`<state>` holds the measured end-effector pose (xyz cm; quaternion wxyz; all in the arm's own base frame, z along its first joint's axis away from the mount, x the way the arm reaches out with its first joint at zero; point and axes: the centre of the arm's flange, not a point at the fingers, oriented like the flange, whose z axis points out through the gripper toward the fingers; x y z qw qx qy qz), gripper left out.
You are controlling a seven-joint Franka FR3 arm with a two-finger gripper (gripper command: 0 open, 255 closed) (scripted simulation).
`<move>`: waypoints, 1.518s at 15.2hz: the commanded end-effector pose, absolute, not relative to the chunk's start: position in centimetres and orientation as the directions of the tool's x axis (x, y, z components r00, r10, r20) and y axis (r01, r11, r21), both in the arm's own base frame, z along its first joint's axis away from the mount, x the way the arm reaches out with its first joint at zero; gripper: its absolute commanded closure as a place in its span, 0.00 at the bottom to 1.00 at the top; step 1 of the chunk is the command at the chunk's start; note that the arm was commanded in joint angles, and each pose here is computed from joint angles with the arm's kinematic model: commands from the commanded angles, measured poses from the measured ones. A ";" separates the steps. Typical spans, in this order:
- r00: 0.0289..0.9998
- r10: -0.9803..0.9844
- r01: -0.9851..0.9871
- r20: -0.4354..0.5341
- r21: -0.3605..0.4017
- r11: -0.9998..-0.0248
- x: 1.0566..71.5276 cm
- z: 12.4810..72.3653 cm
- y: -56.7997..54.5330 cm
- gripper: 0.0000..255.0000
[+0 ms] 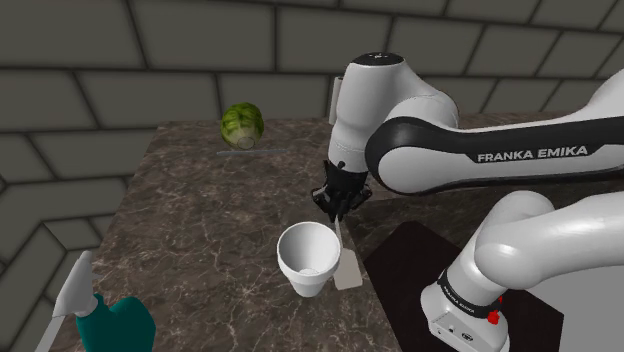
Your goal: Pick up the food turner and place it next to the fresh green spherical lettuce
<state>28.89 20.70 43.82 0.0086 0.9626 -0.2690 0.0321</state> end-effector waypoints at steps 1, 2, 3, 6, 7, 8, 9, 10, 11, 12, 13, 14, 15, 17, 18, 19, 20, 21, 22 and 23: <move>0.853 -0.517 -0.518 0.066 0.000 -0.855 28.9 44.9 20.7 1.00; 0.853 -0.517 -0.518 0.066 0.000 -0.855 28.9 45.5 20.7 1.00; 0.853 -0.517 -0.518 0.066 0.000 -0.855 28.9 46.0 20.7 1.00; 0.853 -0.517 -0.518 0.066 0.000 -0.855 28.9 47.6 20.7 1.00; 0.853 -0.517 -0.518 0.066 0.000 -0.855 28.9 48.1 20.7 1.00; 0.853 -0.517 -0.518 0.066 0.000 -0.855 28.9 48.6 20.7 1.00; 0.853 -0.517 -0.518 0.066 0.000 -0.855 28.9 49.2 20.7 1.00; 0.853 -0.517 -0.518 0.066 0.000 -0.855 28.9 49.7 20.7 1.00; 0.853 -0.517 -0.518 0.066 0.000 -0.855 28.9 50.2 20.7 1.00; 0.853 -0.517 -0.518 0.066 0.000 -0.855 28.9 50.7 20.7 1.00; 0.853 -0.517 -0.518 0.066 0.000 -0.855 28.9 51.3 20.7 1.00; 0.853 -0.517 -0.518 0.066 0.000 -0.855 28.9 51.8 20.7 1.00; 0.853 -0.517 -0.518 0.066 0.000 -0.855 28.9 52.3 20.7 1.00; 0.853 -0.517 -0.518 0.066 0.000 -0.855 28.9 53.4 20.7 1.00; 0.853 -0.517 -0.518 0.066 0.000 -0.855 28.9 53.9 20.7 1.00; 0.853 -0.517 -0.518 0.066 0.000 -0.855 28.9 54.4 20.7 1.00; 0.853 -0.517 -0.518 0.066 0.000 -0.855 28.9 55.0 20.7 1.00; 0.853 -0.517 -0.518 0.066 0.000 -0.855 28.9 55.5 20.7 1.00; 0.853 -0.517 -0.518 0.066 0.000 -0.855 28.9 55.8 20.7 1.00; 0.853 -0.517 -0.518 0.066 0.000 -0.855 30.0 55.8 19.9 1.00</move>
